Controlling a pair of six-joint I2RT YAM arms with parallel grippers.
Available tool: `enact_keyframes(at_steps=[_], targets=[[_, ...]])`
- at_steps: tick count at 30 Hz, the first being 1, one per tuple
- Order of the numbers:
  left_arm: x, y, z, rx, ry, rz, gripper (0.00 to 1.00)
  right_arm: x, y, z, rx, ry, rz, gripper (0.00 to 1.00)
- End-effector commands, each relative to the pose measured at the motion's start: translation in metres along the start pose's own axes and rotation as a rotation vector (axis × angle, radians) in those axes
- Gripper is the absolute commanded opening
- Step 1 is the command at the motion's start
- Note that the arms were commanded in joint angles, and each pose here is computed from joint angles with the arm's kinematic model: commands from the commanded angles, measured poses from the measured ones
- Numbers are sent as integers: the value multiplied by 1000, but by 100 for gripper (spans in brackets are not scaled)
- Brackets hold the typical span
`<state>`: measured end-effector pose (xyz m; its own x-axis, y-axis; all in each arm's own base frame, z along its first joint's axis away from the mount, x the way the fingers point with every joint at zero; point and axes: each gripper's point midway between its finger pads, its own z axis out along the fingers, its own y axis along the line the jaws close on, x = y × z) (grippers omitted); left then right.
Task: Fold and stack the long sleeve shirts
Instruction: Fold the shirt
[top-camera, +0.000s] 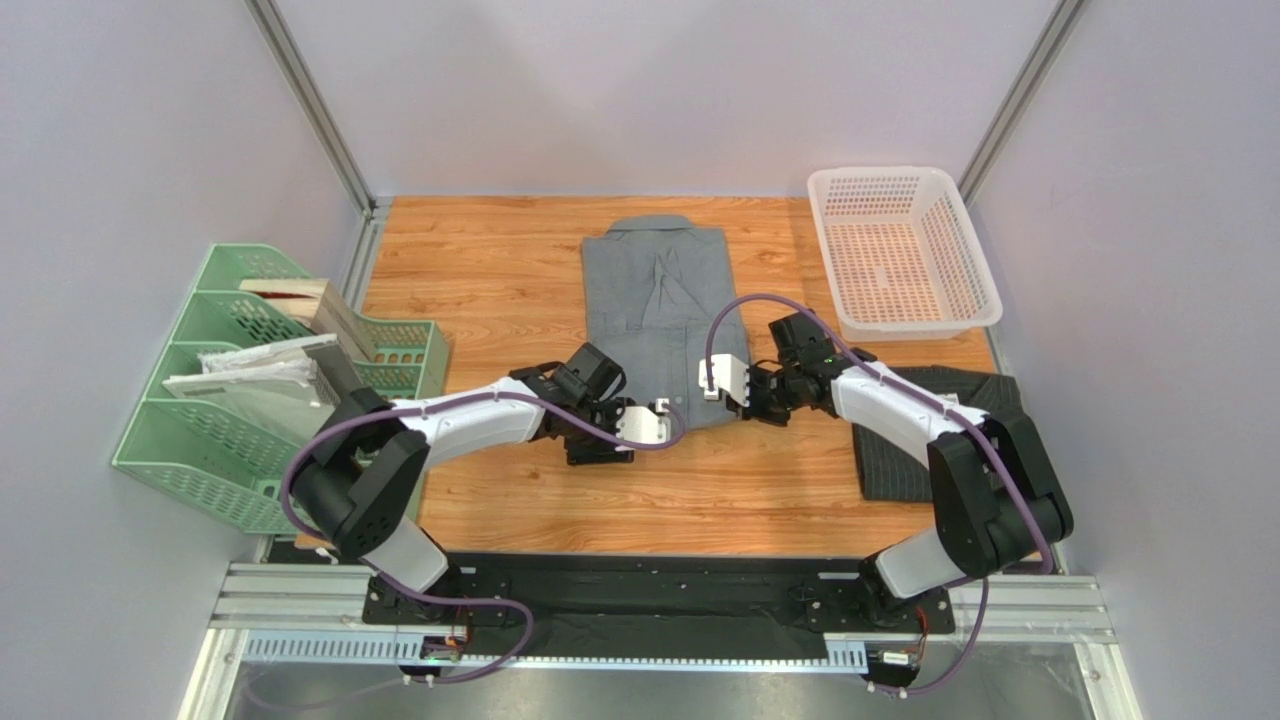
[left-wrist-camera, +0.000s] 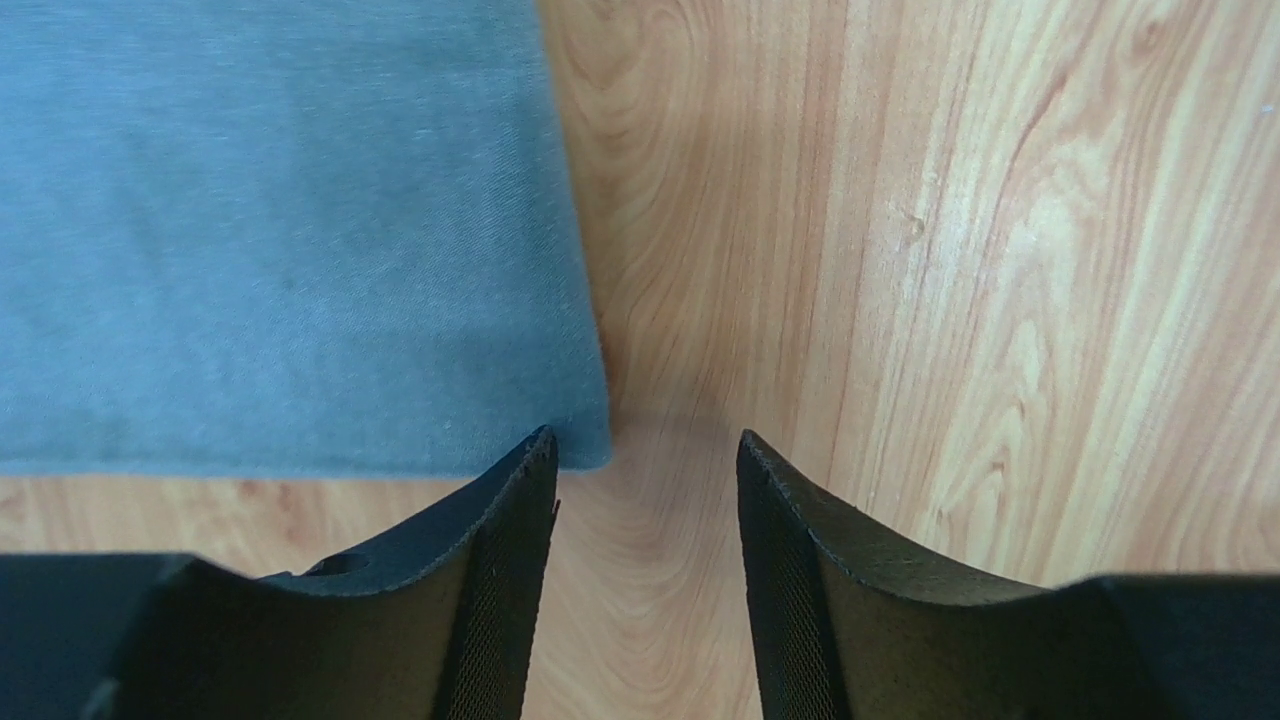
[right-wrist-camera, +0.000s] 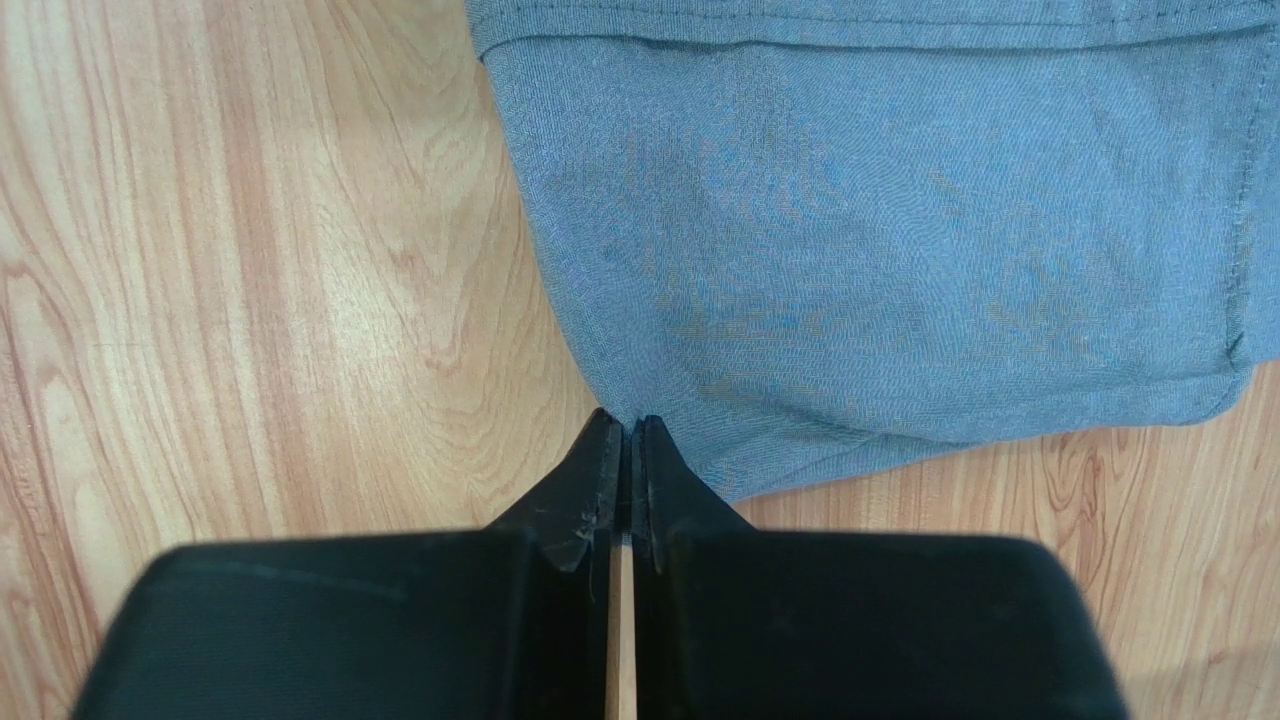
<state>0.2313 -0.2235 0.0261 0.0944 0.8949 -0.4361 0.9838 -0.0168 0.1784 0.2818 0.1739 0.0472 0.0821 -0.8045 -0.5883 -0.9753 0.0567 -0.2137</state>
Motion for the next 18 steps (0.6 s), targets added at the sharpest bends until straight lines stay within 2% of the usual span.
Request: enact_keyframes(at_steps=[1,5,8,11,12,13,18], targets=[[-11,14,13,-21,-10,42,53,-8,-1,0,-7,-36,1,0],[-3,18,25,-10,39,52,52,-7,-1,0,-16,-36,1,0],[-1,15,28,17,52,59,45,-7,1,1,-23,-38,3,0],[2,11,29,45,68,60,26,-8,-1,1,-21,-42,5,0],[2,11,29,49,70,64,10,-8,-2,1,-22,-43,7,0],[1,12,29,49,70,64,2,-8,-3,1,-18,-46,12,0],[-14,15,8,51,30,36,0,-13,-11,-10,-3,-49,49,0]])
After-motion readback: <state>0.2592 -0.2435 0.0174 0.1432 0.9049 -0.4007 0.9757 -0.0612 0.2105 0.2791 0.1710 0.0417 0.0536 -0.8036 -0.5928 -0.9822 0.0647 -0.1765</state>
